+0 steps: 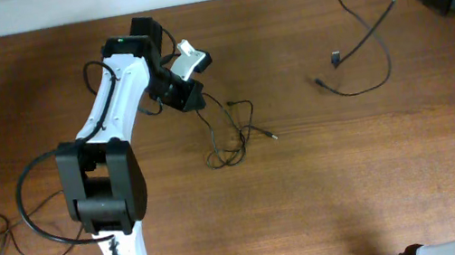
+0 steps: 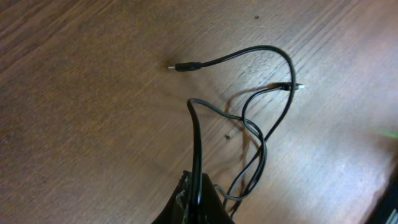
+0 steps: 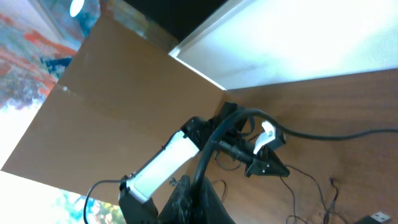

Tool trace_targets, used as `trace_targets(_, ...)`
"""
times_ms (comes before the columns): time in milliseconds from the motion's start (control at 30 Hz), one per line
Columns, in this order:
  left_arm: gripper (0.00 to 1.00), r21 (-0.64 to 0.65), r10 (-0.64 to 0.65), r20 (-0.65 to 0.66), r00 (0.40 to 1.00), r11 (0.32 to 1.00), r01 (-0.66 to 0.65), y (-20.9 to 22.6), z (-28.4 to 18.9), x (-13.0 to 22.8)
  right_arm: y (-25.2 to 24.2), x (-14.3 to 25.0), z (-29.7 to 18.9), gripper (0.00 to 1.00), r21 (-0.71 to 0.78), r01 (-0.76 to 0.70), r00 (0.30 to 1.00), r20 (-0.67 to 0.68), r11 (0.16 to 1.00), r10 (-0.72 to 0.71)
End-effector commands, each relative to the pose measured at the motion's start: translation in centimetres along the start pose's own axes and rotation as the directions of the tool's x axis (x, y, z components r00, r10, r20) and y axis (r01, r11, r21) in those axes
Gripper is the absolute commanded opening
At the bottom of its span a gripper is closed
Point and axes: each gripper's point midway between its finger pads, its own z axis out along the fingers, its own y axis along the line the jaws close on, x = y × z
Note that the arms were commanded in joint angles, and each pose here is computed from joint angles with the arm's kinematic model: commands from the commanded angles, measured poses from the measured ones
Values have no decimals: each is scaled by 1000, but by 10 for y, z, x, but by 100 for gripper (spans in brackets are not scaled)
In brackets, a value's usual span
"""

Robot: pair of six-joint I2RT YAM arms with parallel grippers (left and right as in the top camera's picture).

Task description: Untangle cables

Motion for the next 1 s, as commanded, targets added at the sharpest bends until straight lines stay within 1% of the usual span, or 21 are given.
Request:
trace_targets(0, 0, -13, -21, -3, 1000, 1000, 21, 5, 3, 0, -12, 20, 9, 4, 130, 29, 999, -36, 991, -25)
trace_targets(100, 0, -21, -88, 24, 996, 996, 88, 5, -7, -9, -39, 45, 30, 4, 287, -3, 992, -118, 958, 39)
trace_targets(167, 0, -9, -89, 57, 994, 996, 90, -1, -22, -20, -44, 56, 48, 4, 320, 24, 985, -168, 947, 32)
trace_targets(200, 0, -5, -67, 98, 993, 998, 68, -11, -44, -34, -49, 68, 67, 4, 348, 54, 974, -223, 936, 26)
trace_targets(267, 0, -47, -18, 167, 986, 999, 26, -26, -87, -54, -62, 82, 88, 4, 402, 81, 959, -282, 912, 39)
trace_targets(333, 0, -122, 21, 227, 974, 992, 7, -33, -129, -64, -74, 90, 101, 4, 443, 64, 950, -301, 894, 81)
trace_targets(400, 0, -273, -13, 314, 949, 957, 103, -28, -189, -66, -83, 97, 112, 4, 444, 57, 937, -332, 894, 105)
trace_targets(433, 0, -352, -34, 359, 933, 921, 169, -22, -220, -61, -85, 98, 113, 4, 447, 54, 935, -336, 893, 112)
trace_targets(467, 0, -432, -63, 412, 909, 865, 256, -13, -254, -53, -87, 98, 114, 4, 449, 51, 934, -337, 892, 116)
trace_targets(500, 0, -499, -96, 470, 878, 791, 353, -2, -287, -39, -89, 97, 114, 4, 454, 51, 935, -335, 890, 117)
trace_targets(533, 0, -545, -128, 525, 841, 709, 448, 10, -317, -22, -91, 97, 113, 4, 464, 56, 936, -333, 884, 116)
trace_targets(600, 0, -571, -183, 596, 781, 587, 574, 35, -354, 9, -92, 97, 112, 4, 468, 56, 936, -332, 882, 117)
trace_targets(633, 0, -566, -217, 622, 752, 539, 624, 48, -365, 25, -92, 97, 112, 4, 468, 56, 936, -332, 882, 117)
trace_targets(700, 0, -519, -301, 688, 660, 432, 738, 78, -387, 62, -92, 98, 112, 4, 470, 55, 935, -334, 881, 120)
trace_targets(767, 0, -427, -371, 781, 503, 271, 863, 115, -418, 115, -92, 100, 111, 4, 474, 50, 932, -338, 879, 129)
trace_targets(800, 0, -409, -384, 798, 465, 221, 885, 128, -427, 135, -92, 100, 111, 4, 474, 50, 932, -338, 879, 130)
trace_targets(833, 0, -400, -394, 805, 443, 190, 897, 136, -432, 149, -92, 100, 111, 4, 474, 50, 932, -338, 879, 129)
trace_targets(867, 0, -388, -419, 810, 410, 140, 911, 151, -435, 170, -92, 100, 111, 4, 474, 50, 932, -338, 879, 129)
trace_targets(933, 0, -370, -463, 809, 362, 78, 926, 172, -433, 201, -92, 100, 111, 4, 475, 50, 932, -338, 879, 130)
trace_targets(967, 0, -338, -498, 812, 305, 26, 941, 184, -429, 221, -93, 101, 110, 4, 480, 49, 931, -339, 876, 134)
